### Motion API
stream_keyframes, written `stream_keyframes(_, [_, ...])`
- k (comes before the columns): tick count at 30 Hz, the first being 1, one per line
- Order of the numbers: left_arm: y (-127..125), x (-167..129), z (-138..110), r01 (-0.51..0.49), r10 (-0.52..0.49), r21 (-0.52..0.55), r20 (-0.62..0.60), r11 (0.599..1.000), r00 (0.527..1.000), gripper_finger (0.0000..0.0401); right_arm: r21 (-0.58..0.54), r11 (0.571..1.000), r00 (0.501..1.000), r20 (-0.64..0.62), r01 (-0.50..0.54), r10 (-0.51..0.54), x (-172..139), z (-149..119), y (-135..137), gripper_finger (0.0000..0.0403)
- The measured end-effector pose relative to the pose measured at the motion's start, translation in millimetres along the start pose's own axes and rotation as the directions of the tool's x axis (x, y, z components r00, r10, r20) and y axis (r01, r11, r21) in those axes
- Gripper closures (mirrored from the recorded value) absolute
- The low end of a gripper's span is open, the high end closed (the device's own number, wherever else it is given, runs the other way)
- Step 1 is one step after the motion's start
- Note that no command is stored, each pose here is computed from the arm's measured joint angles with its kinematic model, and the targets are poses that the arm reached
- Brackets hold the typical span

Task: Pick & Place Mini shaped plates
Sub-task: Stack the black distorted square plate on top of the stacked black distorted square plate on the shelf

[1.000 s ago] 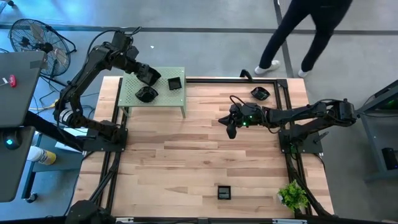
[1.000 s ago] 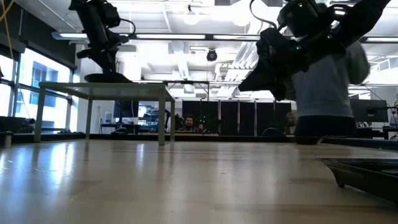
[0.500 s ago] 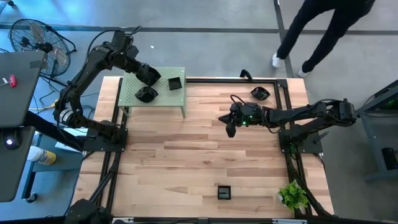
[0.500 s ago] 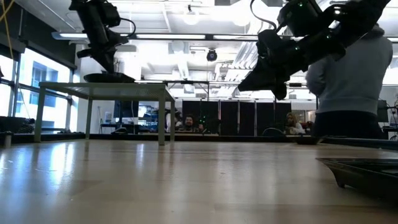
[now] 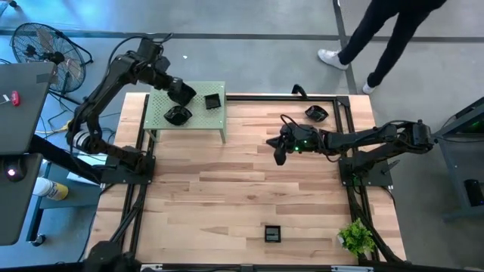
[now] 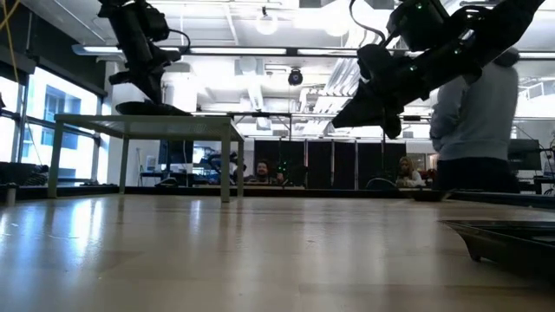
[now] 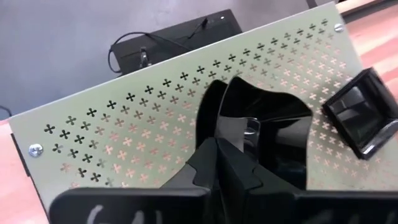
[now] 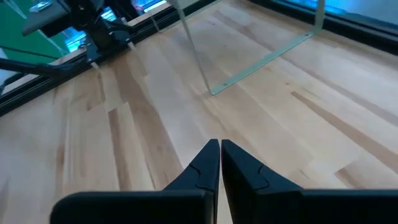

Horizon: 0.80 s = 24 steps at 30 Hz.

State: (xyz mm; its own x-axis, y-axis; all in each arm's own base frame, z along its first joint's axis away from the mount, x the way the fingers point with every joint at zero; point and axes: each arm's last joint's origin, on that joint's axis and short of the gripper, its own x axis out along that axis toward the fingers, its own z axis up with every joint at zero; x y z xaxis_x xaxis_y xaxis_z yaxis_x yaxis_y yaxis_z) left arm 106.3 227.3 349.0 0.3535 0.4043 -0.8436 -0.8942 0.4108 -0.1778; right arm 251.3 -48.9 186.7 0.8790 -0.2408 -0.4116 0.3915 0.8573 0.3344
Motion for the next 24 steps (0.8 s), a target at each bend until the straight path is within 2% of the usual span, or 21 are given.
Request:
stream_keyframes(7, [0.7, 3.0, 1.7, -0.012, 0.012, 0.008, 0.001, 1.000, 1.000, 0.0396, 0.002, 1.000, 1.000, 0.016, 0.026, -0.026, 0.0, 0.7, -0.6, 0.0391])
stream_keyframes(13, [-0.2, -1.5, 5.0, -0.016, 0.015, 0.035, 0.023, 0.999, 1.000, 0.0389, 0.095, 0.995, 1.000, 0.016, 0.021, -0.022, 0.0, 0.8, -0.5, 0.0391])
stream_keyframes(16, [-0.6, -3.1, 6.0, -0.014, 0.013, 0.056, 0.030, 0.998, 0.999, 0.0360, 0.097, 0.995, 1.000, 0.019, 0.019, -0.021, 0.0, 1.1, -0.4, 0.0391])
stream_keyframes(21, [-0.5, -3.1, 5.1, -0.015, 0.014, 0.056, 0.020, 0.998, 1.000, 0.0288, 0.096, 0.995, 1.000, 0.018, 0.019, -0.020, 0.0, 1.1, -0.4, 0.0391])
stream_keyframes(24, [-1.3, -3.1, 5.1, 0.012, -0.013, 0.058, 0.019, 0.998, 1.000, 0.0265, 0.096, 0.995, 1.000, 0.018, 0.018, -0.020, 0.0, 1.1, -0.3, 0.0391])
